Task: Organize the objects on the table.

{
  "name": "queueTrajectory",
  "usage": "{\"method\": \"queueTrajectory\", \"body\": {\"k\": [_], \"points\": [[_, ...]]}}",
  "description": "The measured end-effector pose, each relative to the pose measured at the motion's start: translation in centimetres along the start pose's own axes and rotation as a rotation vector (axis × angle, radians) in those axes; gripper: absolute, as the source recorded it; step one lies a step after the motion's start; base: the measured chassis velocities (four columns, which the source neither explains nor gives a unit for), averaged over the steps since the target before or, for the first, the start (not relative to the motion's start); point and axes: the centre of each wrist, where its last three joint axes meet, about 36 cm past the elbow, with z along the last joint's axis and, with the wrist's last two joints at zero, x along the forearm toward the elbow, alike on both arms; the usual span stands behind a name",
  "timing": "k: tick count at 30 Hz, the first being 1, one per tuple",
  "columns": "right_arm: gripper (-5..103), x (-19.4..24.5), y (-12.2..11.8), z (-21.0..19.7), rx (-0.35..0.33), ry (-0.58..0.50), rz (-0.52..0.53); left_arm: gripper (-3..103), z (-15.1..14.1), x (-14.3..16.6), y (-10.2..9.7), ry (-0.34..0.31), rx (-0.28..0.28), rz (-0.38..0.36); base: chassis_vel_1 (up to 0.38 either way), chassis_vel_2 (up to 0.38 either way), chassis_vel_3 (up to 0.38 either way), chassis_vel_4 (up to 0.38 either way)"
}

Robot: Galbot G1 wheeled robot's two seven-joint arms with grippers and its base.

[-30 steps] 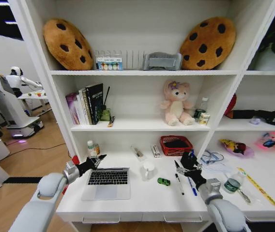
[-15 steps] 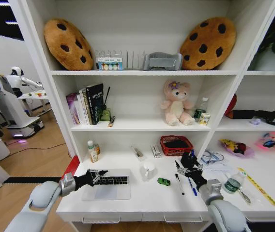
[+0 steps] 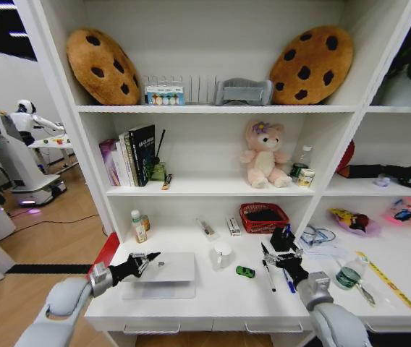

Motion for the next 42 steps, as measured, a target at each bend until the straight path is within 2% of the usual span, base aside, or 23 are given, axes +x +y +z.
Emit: {"method": "queueTrajectory", "body": {"k": [2, 4, 5, 7, 8, 9, 10, 11, 13, 14, 16, 17, 18, 20, 25, 27, 32, 34, 35, 38, 39, 40, 42], "points": [[100, 0.1, 0.0, 0.0, 0.0, 0.0, -0.001, 0, 0.1, -0.1, -0.1, 0.004, 0.001, 0.001, 0.0, 0.0, 0.0, 0.0], [100, 0.2, 0.0, -0.1, 0.001, -0.003, 0.002, 0, 0.3, -0.3, -0.8, -0.01, 0.052, -0.055, 0.0, 0.0, 0.0, 0.0], [100, 0.2, 0.0, -0.1, 0.001, -0.003, 0.002, 0, 0.3, -0.3, -0.8, -0.01, 0.052, -0.055, 0.0, 0.0, 0.0, 0.0], [100, 0.2, 0.1, -0.4, -0.003, -0.011, 0.014, 0, 0.3, -0.9, -1.4, -0.044, 0.135, -0.21, 0.0, 0.0, 0.0, 0.0], [100, 0.2, 0.1, -0.4, -0.003, -0.011, 0.014, 0, 0.3, -0.9, -1.4, -0.044, 0.135, -0.21, 0.0, 0.0, 0.0, 0.0], [100, 0.1, 0.2, -0.7, -0.007, -0.017, 0.018, 0, 0.2, -1.4, -1.7, -0.066, 0.183, -0.304, 0.0, 0.0, 0.0, 0.0], [100, 0.1, 0.2, -0.9, -0.01, -0.021, 0.018, 0, 0.2, -1.6, -1.9, -0.08, 0.214, -0.368, 0.0, 0.0, 0.0, 0.0], [100, 0.1, 0.2, -0.9, -0.01, -0.021, 0.018, 0, 0.2, -1.6, -1.9, -0.08, 0.214, -0.368, 0.0, 0.0, 0.0, 0.0], [100, 0.0, 0.3, -1.4, -0.022, -0.027, 0.024, 0, 0.0, -1.7, -2.2, -0.1, 0.28, -0.547, 0.0, 0.0, 0.0, 0.0], [100, 0.0, 0.3, -1.4, -0.022, -0.027, 0.024, 0, 0.0, -1.7, -2.2, -0.1, 0.28, -0.547, 0.0, 0.0, 0.0, 0.0], [100, 0.1, 0.4, -1.7, -0.023, -0.033, 0.031, 0, -0.1, -0.6, -2.4, -0.079, 0.333, -0.743, 0.0, 0.0, 0.0, 0.0], [100, 0.2, 0.5, -1.9, -0.023, -0.039, 0.035, 0, -0.1, -0.1, -2.3, -0.071, 0.357, -0.81, 0.0, 0.0, 0.0, 0.0], [100, 0.2, 0.5, -1.9, -0.023, -0.039, 0.035, 0, -0.1, -0.1, -2.3, -0.071, 0.357, -0.81, 0.0, 0.0, 0.0, 0.0], [100, 0.6, 0.8, -2.5, -0.018, -0.058, 0.044, 0, -0.1, 1.0, -1.6, -0.062, 0.395, -0.918, 0.0, 0.0, 0.0, 0.0], [100, 0.9, 1.2, -3.3, -0.017, -0.078, 0.048, 0, -0.6, 1.6, -1.1, -0.082, 0.408, -0.941, 0.0, 0.0, 0.0, 0.0], [100, 1.1, 1.4, -3.5, -0.018, -0.08, 0.05, 0, -1.3, 1.5, -1.5, -0.106, 0.418, -0.904, 0.0, 0.0, 0.0, 0.0], [100, 1.5, 1.5, -3.5, -0.017, -0.074, 0.055, -1, -1.5, 1.6, -2.6, -0.118, 0.423, -0.828, 0.0, 0.0, 0.0, 0.0], [100, 1.8, 1.3, -3.5, -0.013, -0.07, 0.064, 9, -1.4, 1.8, -3.2, -0.118, 0.42, -0.793, 0.0, 0.0, 0.0, 0.0], [100, 1.8, 1.3, -3.5, -0.013, -0.07, 0.064, 9, -1.4, 1.8, -3.2, -0.118, 0.42, -0.793, 0.0, 0.0, 0.0, 0.0], [100, 2.0, 1.2, -3.4, -0.014, -0.066, 0.069, 26, -1.4, 2.0, -3.6, -0.117, 0.418, -0.777, 0.0, 0.0, 0.0, 0.0], [100, 2.0, 1.2, -3.4, -0.014, -0.066, 0.069, 26, -1.4, 2.0, -3.6, -0.117, 0.418, -0.777, 0.0, 0.0, 0.0, 0.0], [100, 2.1, 1.3, -3.4, -0.015, -0.065, 0.069, 31, -1.5, 2.0, -3.6, -0.118, 0.417, -0.777, 0.0, 0.0, 0.0, 0.0], [100, 2.1, 1.3, -3.4, -0.016, -0.066, 0.069, 31, -1.5, 2.0, -3.6, -0.119, 0.416, -0.777, 0.0, 0.0, 0.0, 0.0]]}}
